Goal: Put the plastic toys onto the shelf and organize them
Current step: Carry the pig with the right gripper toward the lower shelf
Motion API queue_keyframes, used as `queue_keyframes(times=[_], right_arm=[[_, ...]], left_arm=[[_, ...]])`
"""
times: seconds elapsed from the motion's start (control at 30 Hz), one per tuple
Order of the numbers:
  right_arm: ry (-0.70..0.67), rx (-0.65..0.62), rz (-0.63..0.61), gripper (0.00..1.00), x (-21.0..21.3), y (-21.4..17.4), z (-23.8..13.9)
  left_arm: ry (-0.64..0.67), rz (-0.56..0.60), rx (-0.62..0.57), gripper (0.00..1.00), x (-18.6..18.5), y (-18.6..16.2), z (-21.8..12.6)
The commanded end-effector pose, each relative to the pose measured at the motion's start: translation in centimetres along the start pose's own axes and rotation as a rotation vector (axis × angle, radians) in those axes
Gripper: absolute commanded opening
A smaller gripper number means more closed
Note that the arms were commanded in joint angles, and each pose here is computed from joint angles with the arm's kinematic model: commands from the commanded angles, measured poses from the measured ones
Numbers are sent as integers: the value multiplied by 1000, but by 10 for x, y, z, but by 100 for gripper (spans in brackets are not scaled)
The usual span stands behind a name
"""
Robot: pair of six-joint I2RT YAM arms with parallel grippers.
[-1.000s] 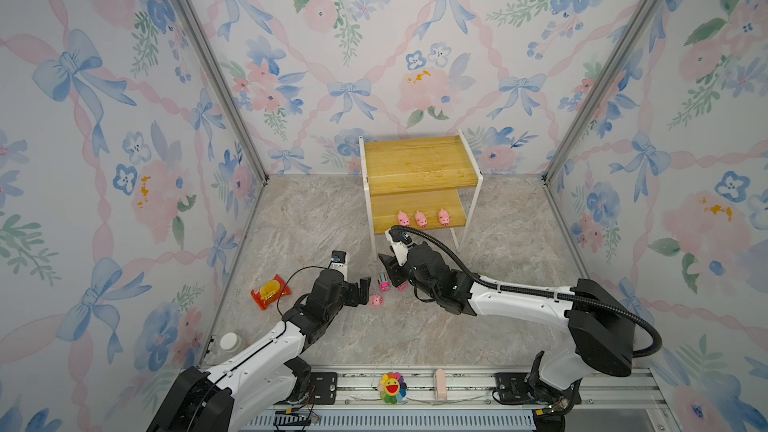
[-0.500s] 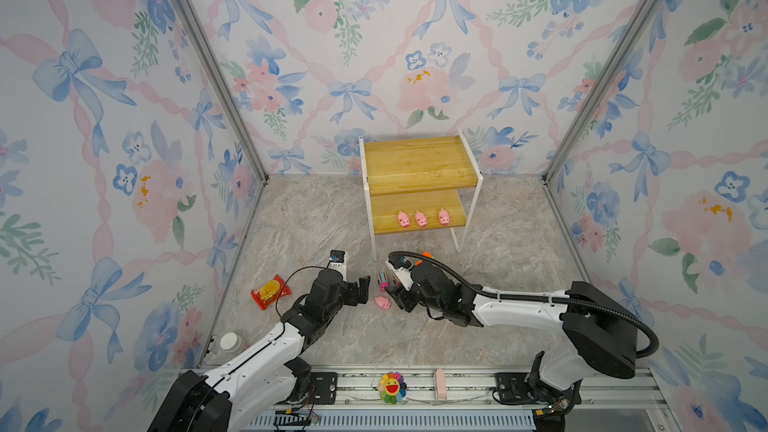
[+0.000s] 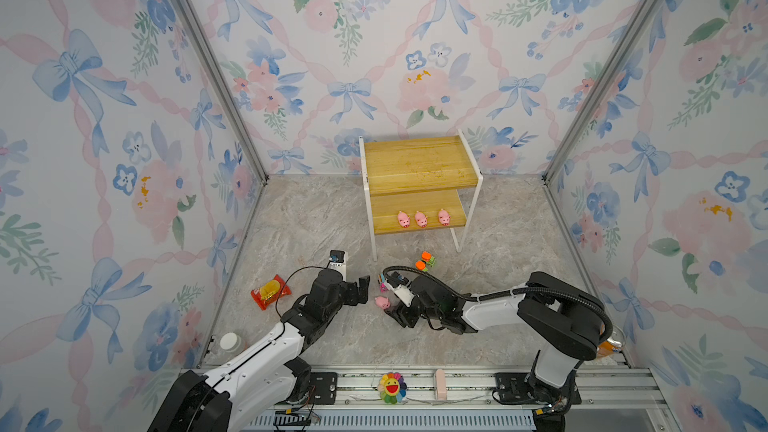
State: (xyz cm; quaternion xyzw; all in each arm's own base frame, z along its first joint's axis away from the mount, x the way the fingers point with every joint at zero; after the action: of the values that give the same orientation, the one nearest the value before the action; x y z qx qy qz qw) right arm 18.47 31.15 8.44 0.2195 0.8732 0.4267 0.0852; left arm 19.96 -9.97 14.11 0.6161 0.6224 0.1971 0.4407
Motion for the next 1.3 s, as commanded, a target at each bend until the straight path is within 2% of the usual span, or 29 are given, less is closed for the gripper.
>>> queue_keyframes(times=[0.0, 0.33, 0.67, 1.27], right_arm=[[30, -47, -17, 64, 3, 11, 9], [37, -24, -6, 61, 3, 5, 24], [29, 8, -3, 41, 5, 2, 21], [8, -20, 51, 27, 9, 14, -1]], left_arm=[[28, -17, 5, 98, 5, -4, -1], [41, -15, 17, 98, 6, -4, 1], [41, -16, 17, 98, 7, -5, 1], [34, -15, 15, 98, 7, -5, 1]])
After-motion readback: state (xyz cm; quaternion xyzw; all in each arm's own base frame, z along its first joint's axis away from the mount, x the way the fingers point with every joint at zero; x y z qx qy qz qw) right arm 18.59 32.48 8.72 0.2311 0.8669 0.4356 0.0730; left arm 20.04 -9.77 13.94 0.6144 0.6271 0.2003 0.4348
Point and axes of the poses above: each gripper's point midway between its finger pads, its own z axis out along the fingers, its own x axis along the line the jaws close on, y = z × x, the point moved 9 cm from there along -z, back along the fingers, and after that the axes turned 6 degrees about -z, right-handed, at the moved point
